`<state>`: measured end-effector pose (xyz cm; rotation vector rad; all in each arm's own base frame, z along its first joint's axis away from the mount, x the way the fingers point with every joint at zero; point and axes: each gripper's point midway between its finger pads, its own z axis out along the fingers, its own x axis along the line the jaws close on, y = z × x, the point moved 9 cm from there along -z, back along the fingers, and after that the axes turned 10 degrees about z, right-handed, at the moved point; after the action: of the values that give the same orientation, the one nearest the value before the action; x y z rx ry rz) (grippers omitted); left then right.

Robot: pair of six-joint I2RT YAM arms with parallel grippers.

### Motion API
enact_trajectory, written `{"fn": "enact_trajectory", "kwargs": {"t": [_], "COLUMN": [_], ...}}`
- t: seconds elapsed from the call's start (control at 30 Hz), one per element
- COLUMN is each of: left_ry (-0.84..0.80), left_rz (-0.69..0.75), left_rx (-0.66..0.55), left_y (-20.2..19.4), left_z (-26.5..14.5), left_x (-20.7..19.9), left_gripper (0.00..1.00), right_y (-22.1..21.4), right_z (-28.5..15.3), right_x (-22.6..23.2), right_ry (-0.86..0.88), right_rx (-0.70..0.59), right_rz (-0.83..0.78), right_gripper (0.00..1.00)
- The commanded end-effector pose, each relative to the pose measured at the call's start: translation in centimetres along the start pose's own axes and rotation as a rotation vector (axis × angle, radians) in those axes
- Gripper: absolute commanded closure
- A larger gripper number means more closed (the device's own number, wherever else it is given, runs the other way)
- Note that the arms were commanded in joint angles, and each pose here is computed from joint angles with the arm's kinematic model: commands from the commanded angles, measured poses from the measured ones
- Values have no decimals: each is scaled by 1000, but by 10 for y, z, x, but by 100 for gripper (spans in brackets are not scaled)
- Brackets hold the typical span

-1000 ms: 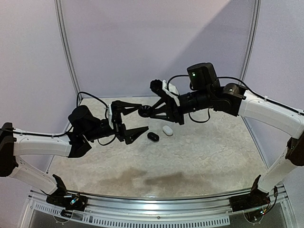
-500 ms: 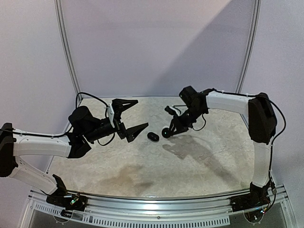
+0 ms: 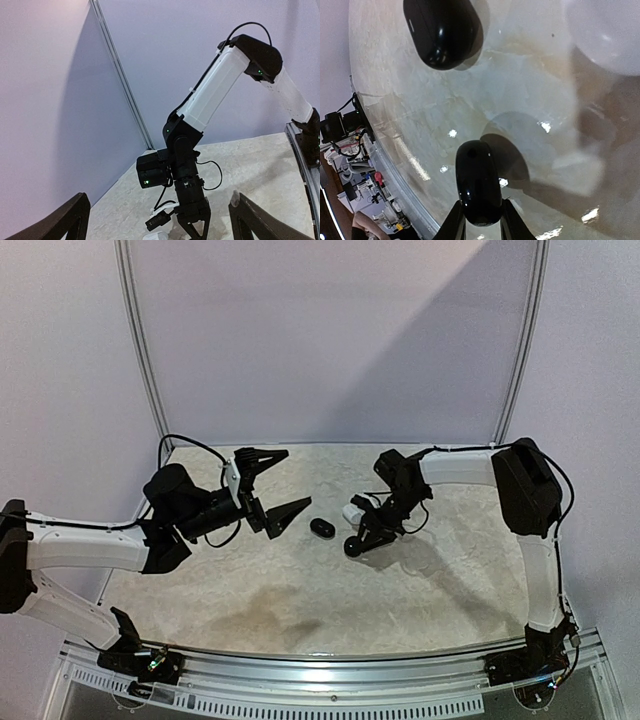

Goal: Insert the wireless bluetooth earbuds into the charging case

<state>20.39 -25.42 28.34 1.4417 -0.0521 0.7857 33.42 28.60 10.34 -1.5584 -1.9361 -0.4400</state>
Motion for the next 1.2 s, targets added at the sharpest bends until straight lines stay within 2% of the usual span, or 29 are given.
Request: {"fn": "enact_trajectory", "kwargs": {"t": [0.0, 0.1, 0.13, 0.2, 0.23, 0.27, 0.4, 0.47, 0.6, 0.67, 0.77, 0.87, 0.97, 1.1, 1.17], "left_ry": [4, 18, 22, 42, 60, 93, 215, 322, 494, 567, 679, 781, 858, 1005, 1027], "left_rz": [-21, -25, -25, -28, -34, -43, -72, -93, -113, -129, -167, -223, -227, -312, -258], "left_rx": [23, 29, 34, 50, 61, 81, 172, 239, 383, 454, 559, 674, 739, 730, 714], "left_y": [-2, -2, -3, -5, -6, -8, -18, -25, -40, -51, -71, -89, -102, -110, -107], "left_z": [-4, -5, -5, -6, -6, -7, -13, -19, -36, -48, -69, -94, -118, -149, -160], "left_x": [-5, -4, -4, -3, -2, 0, 7, 13, 23, 29, 39, 49, 61, 88, 98], "left_gripper": [1, 1, 1, 1, 1, 1, 1, 1, 1, 1, 1, 1, 1, 1, 1], "right_y": [7, 9, 9, 10, 11, 13, 19, 23, 16, -1, -39, -70, -96, -120, -131], "right_z": [1, -2, -4, -10, -15, -22, -60, -85, -168, -194, -240, -256, -250, -236, -231], "right_x": [-10, -14, -15, -16, -16, -15, -9, -4, 9, -20, -70, -117, -141, -157, -164], "right_ry": [-26, -53, -75, -128, -148, -161, -206, -249, -414, -475, -500, -566, -688, -771, -801], "right_rx": [-12, -19, -22, -33, -43, -59, -175, -284, -762, -978, -1261, -1413, -1525, -1635, -1677], "right_rz": [23, 32, 33, 27, 20, 14, -10, -51, -136, -97, 44, 186, 205, 167, 176], "right_gripper": [73, 64, 57, 30, 13, 3, 1, 1, 1, 1, 1, 1, 1, 1, 1]}}
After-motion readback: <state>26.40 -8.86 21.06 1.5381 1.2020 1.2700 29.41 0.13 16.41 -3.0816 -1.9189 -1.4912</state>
